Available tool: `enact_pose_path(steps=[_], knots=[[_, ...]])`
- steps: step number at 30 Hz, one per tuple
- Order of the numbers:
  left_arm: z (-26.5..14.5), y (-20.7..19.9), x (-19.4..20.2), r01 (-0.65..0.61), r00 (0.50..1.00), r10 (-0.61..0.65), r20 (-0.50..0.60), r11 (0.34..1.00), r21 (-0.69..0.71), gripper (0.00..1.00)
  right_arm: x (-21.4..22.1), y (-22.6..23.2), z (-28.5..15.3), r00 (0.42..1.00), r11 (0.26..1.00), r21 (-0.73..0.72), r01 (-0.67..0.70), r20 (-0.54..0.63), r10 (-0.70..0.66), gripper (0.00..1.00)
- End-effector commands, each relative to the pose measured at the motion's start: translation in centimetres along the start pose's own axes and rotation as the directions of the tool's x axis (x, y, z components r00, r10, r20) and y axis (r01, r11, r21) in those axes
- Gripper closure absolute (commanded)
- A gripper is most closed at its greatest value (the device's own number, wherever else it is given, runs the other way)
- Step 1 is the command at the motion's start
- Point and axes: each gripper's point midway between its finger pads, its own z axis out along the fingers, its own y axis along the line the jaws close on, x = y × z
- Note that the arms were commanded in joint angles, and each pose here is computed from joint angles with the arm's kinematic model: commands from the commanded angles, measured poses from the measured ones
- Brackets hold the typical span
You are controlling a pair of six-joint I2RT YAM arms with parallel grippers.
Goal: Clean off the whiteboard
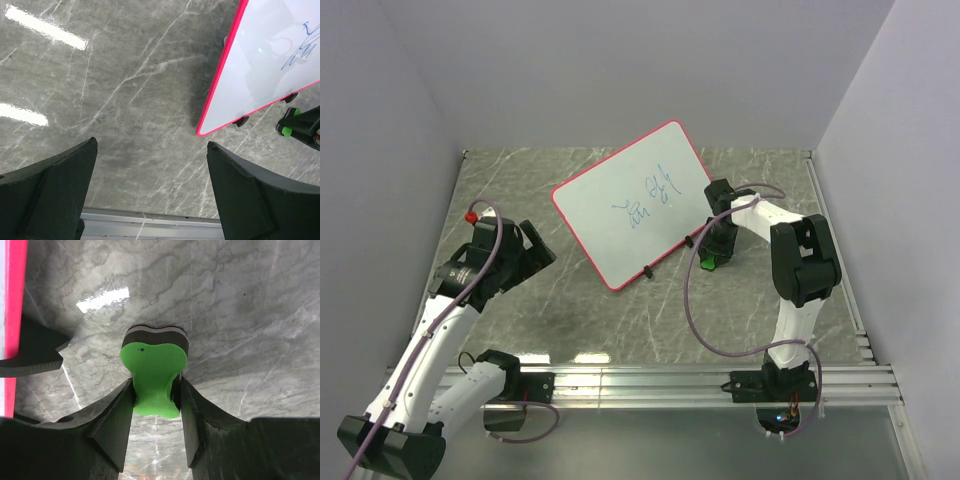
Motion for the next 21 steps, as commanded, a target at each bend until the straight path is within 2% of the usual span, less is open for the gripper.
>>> enact_pose_path(steps=[1, 5, 7, 8, 11, 16, 21], knots=[[-0.4, -0.4, -0.7, 0.006, 1.0, -0.006, 0.026, 1.0, 0.009, 0.04, -1.3, 0.4, 0.0, 0.999, 1.0, -0.004, 0.016, 0.037, -0.015, 0.53], [-0.2, -0.4, -0.7, -0.006, 1.0, 0.006, 0.022, 1.0, 0.004, 0.04, -1.4, 0.1, -0.7, 0.998, 0.999, 0.006, 0.032, 0.051, -0.032, 0.53], [-0.1, -0.4, -0.6, -0.008, 1.0, 0.008, 0.015, 1.0, 0.004, 0.04, -1.6, -0.4, -1.1, 0.997, 0.999, 0.029, 0.041, 0.069, -0.043, 0.49], [-0.1, -0.5, -0.7, -0.009, 1.0, 0.009, 0.015, 1.0, 0.008, 0.05, -1.7, -0.5, -1.3, 0.996, 0.999, 0.034, 0.042, 0.074, -0.045, 0.43], [-0.3, -0.7, -0.8, -0.011, 1.0, 0.011, 0.019, 1.0, 0.013, 0.05, -1.7, -0.8, -1.6, 0.995, 0.998, 0.044, 0.051, 0.078, -0.054, 0.38], [-0.6, -0.5, -0.6, 0.001, 1.0, -0.001, 0.017, 1.0, 0.017, 0.05, -1.6, -1.0, -2.0, 0.994, 0.997, 0.05, 0.055, 0.088, -0.059, 0.39], [-0.9, -0.2, 0.1, 0.018, 1.0, -0.018, 0.008, 0.999, 0.028, 0.06, -2.0, -0.8, -2.4, 0.993, 0.997, 0.045, 0.057, 0.102, -0.061, 0.43]])
